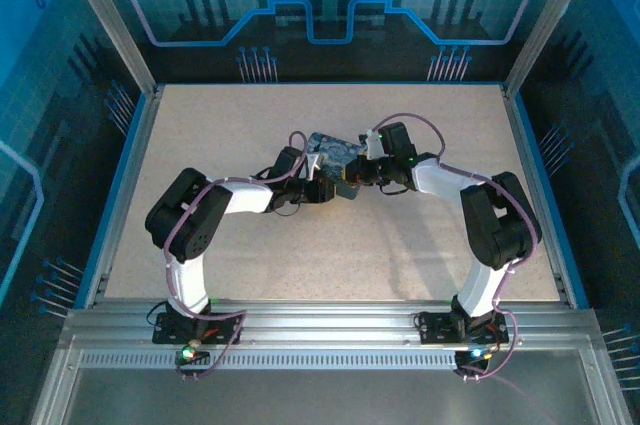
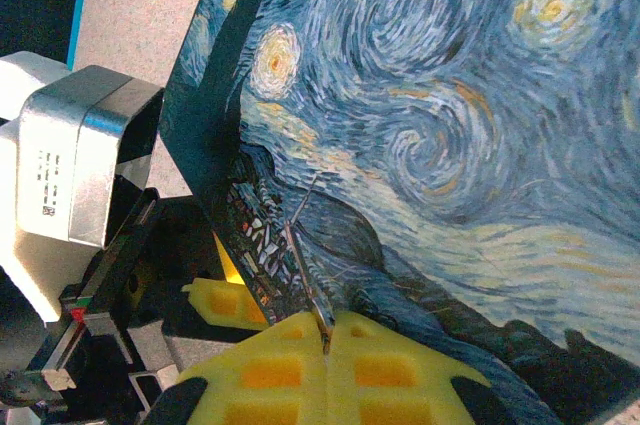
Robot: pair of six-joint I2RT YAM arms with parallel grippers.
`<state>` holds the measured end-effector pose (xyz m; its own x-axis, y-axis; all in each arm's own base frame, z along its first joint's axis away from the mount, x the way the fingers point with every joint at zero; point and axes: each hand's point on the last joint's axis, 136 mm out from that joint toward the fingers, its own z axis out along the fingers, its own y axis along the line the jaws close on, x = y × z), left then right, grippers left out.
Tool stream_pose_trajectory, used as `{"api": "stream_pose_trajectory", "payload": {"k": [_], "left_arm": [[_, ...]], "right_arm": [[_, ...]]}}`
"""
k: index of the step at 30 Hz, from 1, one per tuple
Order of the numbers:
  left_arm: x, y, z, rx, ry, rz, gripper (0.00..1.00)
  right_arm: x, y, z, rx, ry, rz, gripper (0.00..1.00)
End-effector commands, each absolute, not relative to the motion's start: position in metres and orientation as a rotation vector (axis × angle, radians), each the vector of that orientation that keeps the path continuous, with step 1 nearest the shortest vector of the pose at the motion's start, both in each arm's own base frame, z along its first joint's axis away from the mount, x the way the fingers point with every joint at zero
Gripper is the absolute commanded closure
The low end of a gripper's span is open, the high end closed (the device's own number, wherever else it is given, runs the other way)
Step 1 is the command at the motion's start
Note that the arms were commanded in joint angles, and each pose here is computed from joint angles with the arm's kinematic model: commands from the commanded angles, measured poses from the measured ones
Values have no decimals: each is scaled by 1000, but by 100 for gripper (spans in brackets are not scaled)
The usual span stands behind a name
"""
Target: Unlock the padlock with the key
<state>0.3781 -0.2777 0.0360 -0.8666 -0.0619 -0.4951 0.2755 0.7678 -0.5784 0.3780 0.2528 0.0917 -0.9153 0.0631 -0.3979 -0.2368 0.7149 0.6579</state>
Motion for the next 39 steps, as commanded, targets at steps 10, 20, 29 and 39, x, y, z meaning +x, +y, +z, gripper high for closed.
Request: {"api": "stream_pose_trajectory", "payload": {"k": [10,20,29,39], "left_arm": [[382,-283,48,163,2438,-918,69],[369,-289,68,160,2446,-956,72],[350,-292,84,137,2469,-1021,74],[334,-292,102,115,2544,-1071,77]], "right_arm": [[362,256,87,-157,2550,1008,100],[334,233,126,-399,2394,863,100],[279,224,113,-654,2318,771,100],[263,238,84,-856,2294,650,100]]}}
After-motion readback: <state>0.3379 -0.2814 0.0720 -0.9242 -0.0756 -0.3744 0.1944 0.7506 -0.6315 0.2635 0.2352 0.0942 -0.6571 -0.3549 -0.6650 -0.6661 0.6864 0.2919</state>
